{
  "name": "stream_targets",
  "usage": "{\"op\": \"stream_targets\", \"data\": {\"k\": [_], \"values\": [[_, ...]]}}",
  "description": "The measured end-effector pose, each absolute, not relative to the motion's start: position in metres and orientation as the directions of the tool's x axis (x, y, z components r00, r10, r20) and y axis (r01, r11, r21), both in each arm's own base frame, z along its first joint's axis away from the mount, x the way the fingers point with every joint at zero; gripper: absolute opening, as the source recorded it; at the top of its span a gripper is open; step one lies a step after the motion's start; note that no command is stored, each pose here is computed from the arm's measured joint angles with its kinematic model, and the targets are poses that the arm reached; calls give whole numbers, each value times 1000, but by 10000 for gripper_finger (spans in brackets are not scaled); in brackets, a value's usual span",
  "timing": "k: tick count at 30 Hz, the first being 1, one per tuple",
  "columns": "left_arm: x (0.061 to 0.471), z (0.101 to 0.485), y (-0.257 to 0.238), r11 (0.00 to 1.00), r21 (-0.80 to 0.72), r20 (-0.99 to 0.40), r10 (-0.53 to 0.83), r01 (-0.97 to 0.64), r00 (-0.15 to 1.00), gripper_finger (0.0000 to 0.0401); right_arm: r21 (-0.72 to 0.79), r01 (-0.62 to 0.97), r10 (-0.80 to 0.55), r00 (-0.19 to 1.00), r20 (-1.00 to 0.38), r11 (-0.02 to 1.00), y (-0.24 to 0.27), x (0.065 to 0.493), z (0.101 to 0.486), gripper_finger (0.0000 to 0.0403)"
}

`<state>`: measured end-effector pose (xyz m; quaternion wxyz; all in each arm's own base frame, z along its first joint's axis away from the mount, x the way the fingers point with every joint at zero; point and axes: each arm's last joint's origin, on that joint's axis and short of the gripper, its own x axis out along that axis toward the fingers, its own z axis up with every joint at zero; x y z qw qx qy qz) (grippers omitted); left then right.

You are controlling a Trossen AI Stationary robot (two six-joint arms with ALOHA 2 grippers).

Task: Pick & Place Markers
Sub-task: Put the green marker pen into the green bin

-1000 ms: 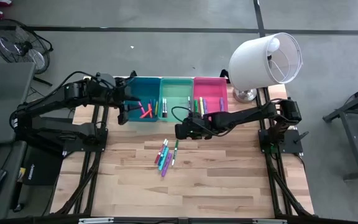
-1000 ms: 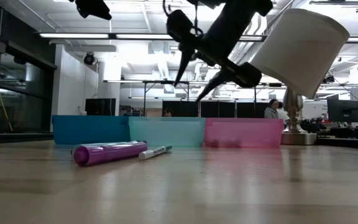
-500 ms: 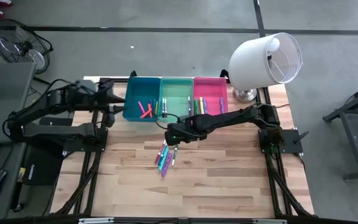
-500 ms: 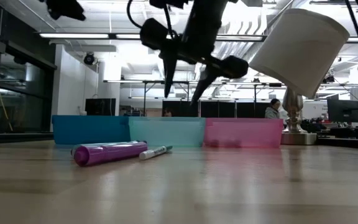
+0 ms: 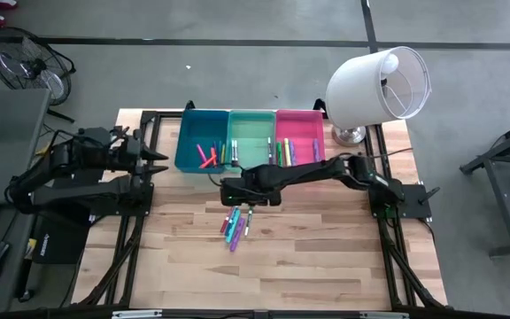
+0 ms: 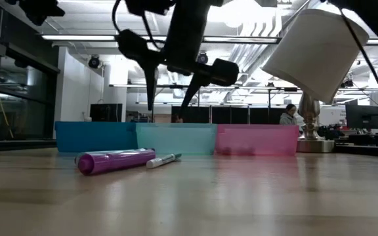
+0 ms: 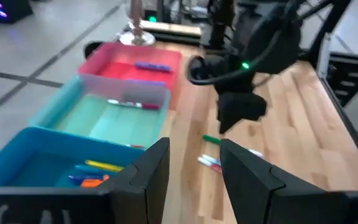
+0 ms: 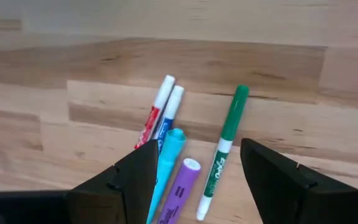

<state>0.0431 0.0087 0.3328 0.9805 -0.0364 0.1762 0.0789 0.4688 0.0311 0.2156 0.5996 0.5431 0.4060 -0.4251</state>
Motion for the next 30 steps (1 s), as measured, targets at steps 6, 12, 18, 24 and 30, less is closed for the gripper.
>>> {"op": "stream_targets", "data": {"k": [6,12,18,24,30], "values": [[34,324,5,991,-57,-348,94,-121,933,140,194,981,-15,194,-981,7,40,477,199,217],[31,318,4,991,-62,-385,84,-116,919,140,137,990,20,138,-990,-36,47,481,177,217],[31,317,4,993,-48,-391,80,-107,917,140,92,993,18,93,-995,-72,52,484,155,217],[31,317,4,993,-48,-391,79,-107,917,140,58,995,29,61,-998,-81,54,486,141,217],[31,316,4,993,-51,-402,78,-107,912,140,-9,995,25,-6,-1000,-95,59,480,135,217]]}}
